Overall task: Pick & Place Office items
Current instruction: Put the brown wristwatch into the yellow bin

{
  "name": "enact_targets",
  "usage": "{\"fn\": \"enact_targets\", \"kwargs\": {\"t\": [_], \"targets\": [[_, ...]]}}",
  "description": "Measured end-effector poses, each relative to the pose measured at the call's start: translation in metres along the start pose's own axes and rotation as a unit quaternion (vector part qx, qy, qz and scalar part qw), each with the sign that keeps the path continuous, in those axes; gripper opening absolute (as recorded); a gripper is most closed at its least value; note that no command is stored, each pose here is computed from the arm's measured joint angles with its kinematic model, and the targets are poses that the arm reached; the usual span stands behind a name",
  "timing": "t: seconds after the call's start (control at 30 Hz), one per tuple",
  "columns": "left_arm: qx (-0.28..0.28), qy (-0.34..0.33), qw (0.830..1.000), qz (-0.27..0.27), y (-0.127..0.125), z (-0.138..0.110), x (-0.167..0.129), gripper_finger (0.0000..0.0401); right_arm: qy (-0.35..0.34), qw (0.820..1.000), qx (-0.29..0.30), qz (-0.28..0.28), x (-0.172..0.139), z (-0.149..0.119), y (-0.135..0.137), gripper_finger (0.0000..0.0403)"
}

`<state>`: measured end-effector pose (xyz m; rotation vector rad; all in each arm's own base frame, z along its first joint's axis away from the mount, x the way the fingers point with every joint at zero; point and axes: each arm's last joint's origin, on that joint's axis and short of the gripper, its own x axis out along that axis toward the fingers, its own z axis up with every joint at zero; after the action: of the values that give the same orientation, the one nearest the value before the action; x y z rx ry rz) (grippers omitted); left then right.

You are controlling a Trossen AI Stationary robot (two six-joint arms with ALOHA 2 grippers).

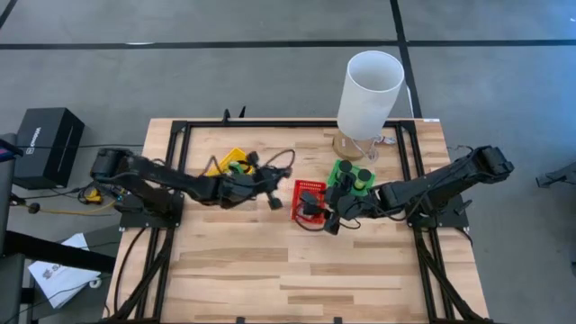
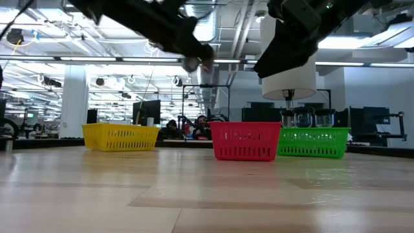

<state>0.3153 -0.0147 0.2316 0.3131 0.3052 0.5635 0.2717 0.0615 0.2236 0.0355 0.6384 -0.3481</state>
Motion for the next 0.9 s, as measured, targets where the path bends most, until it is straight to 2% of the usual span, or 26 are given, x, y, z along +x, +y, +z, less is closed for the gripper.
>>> {"fn": "enact_targets", "kwargs": {"t": [0.17, 0.33, 0.47, 0.73, 0.9], "targets": [[-0.06, 0.055, 0.996, 0.026, 0.04, 0.007, -0.023, 0.0025, 0.0, 1.0, 0.0, 0.0, 0.0, 0.0, 0.0, 0.023], [-0.112, 0.114, 0.985, 0.064, 0.075, -0.001, -0.04, 0.0025, 0.0, 1.0, 0.0, 0.0, 0.0, 0.0, 0.0, 0.023], [-0.131, 0.131, 0.979, 0.09, 0.088, -0.022, -0.044, 0.0025, 0.001, 1.0, 0.0, 0.0, 0.0, 0.0, 0.0, 0.023], [-0.122, 0.213, 0.96, 0.133, 0.096, -0.091, -0.043, 0.0032, 0.001, 1.0, 0.0, 0.0, 0.0, 0.0, 0.0, 0.023], [-0.137, 0.23, 0.952, 0.15, 0.098, -0.113, -0.046, 0.0054, 0.001, 1.0, 0.0, 0.0, 0.0, 0.0, 0.0, 0.023]]}}
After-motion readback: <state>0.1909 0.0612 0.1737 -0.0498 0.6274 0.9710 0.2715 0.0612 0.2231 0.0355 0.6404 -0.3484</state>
